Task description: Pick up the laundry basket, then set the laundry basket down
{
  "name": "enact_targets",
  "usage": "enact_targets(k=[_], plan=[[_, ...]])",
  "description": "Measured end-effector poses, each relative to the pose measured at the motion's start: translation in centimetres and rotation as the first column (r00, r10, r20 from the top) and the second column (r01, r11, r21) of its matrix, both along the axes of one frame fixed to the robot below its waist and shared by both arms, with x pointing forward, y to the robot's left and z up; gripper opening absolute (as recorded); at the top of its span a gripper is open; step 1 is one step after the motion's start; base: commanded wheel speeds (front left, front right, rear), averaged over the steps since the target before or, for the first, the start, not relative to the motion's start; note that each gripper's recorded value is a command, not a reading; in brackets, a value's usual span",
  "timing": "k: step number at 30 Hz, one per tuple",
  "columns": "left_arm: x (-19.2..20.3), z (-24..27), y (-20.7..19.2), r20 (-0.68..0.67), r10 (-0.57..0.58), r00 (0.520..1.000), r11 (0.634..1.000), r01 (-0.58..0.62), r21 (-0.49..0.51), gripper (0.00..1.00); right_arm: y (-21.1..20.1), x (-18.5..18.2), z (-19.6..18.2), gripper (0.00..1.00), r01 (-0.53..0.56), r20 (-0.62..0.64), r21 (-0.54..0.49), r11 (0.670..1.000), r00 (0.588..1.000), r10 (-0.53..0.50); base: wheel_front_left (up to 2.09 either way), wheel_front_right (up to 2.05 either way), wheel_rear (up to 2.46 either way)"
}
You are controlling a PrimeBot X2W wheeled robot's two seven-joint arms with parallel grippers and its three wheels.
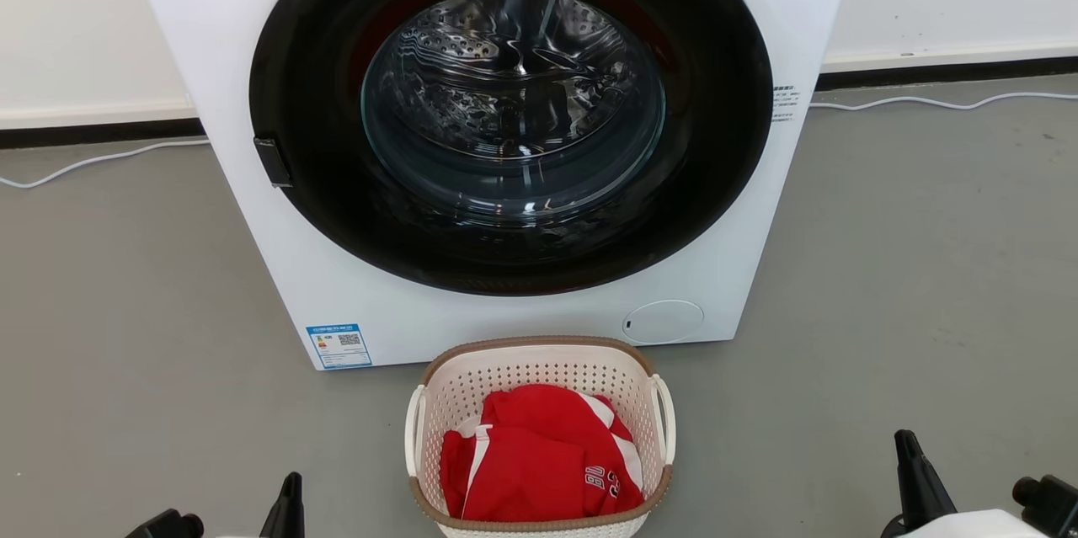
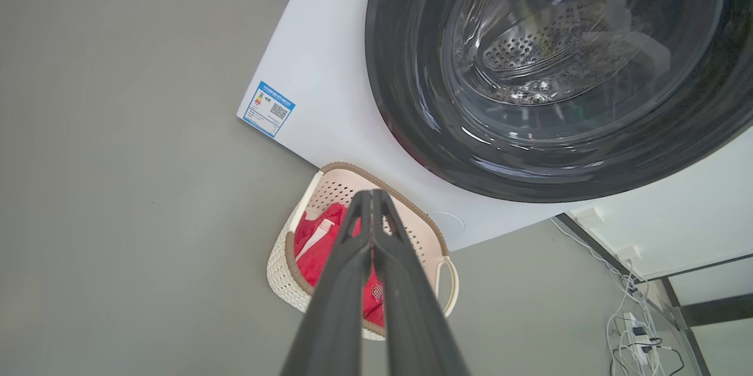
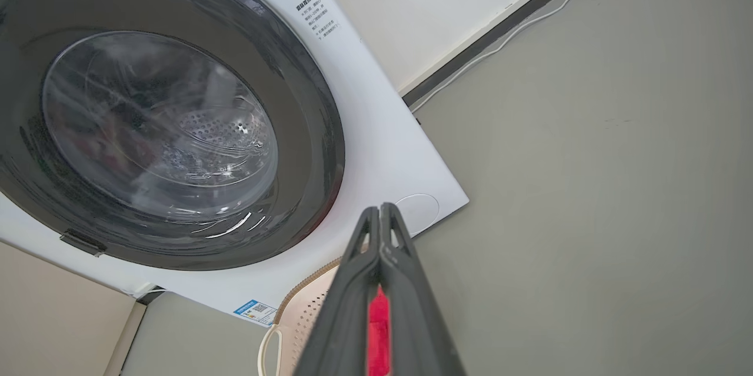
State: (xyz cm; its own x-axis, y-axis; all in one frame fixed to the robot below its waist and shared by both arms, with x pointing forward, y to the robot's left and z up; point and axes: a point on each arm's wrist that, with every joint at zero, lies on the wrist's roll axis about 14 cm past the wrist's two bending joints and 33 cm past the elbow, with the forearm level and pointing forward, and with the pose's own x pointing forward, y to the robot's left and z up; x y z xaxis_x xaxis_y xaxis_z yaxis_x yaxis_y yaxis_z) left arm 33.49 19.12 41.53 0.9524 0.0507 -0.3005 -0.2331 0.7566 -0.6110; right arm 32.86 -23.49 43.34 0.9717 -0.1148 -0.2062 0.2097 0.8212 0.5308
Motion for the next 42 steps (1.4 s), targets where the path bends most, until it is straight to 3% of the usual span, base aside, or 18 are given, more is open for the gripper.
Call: enact_targets(k=[20, 32, 42], plan=[[1.3, 1.3, 0.1, 0.026, 0.061, 0.998, 0.967, -0.052, -0.25, 0.0, 0.8, 1.5, 1.0, 0.0, 0.041, 0.034, 0.283, 0.958, 0.998, -0.052, 0.0, 0.0, 0.0], [1.4, 1.6, -0.3, 0.028, 0.081, 0.996, 0.928, -0.065, -0.368, 0.0, 1.1, 2.0, 1.5, 0.0, 0.044, 0.049, 0.402, 0.915, 0.996, -0.069, 0.0, 0.0, 0.0], [2.3, 2.8, -0.3, 0.061, 0.099, 0.993, 0.884, -0.06, -0.463, 0.0, 1.3, 2.2, 1.6, 0.0, 0.054, 0.05, 0.509, 0.859, 0.995, -0.092, 0.0, 0.0, 0.0]])
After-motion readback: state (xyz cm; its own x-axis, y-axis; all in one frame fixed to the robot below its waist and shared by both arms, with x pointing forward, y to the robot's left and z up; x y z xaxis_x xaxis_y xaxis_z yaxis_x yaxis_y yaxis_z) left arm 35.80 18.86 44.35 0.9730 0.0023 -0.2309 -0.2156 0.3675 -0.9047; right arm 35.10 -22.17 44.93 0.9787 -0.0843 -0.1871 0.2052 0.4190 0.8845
